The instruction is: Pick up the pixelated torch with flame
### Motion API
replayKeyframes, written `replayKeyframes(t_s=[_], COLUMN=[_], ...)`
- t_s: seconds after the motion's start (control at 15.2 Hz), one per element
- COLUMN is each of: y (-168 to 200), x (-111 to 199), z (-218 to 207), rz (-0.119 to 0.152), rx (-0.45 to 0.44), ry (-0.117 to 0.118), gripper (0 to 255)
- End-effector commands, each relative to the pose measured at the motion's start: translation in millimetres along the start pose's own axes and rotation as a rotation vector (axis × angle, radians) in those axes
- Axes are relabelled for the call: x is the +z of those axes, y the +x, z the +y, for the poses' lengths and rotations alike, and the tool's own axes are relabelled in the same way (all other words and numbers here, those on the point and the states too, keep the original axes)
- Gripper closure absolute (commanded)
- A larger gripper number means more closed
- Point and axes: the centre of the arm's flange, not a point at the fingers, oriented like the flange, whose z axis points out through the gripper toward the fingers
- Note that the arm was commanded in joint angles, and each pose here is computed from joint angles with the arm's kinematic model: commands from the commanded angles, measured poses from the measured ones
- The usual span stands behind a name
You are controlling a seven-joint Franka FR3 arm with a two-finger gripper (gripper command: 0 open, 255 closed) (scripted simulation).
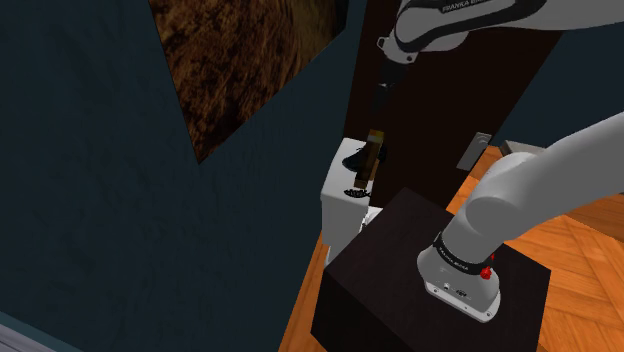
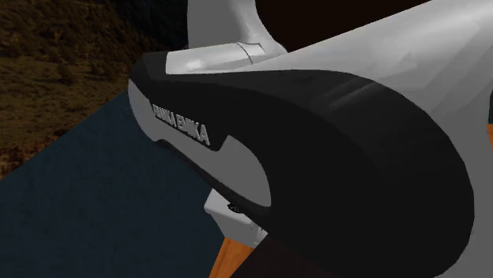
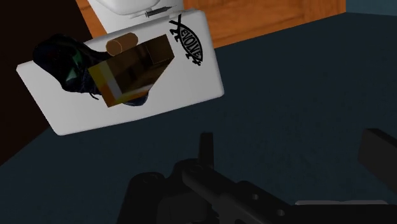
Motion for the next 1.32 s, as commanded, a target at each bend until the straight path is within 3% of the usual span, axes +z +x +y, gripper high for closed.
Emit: replayKeyframes(t_s=[0.0, 1.06, 1.25], y=[1.7, 16.2, 15.0], x=[17.0, 166.3, 177.0], z=[19.8, 170.4, 170.7], rz=[-0.005, -0.049, -0.049], rx=[-0.004, -0.031, -0.031], ry=[0.0, 0.008, 0.008], gripper=[0, 0, 0])
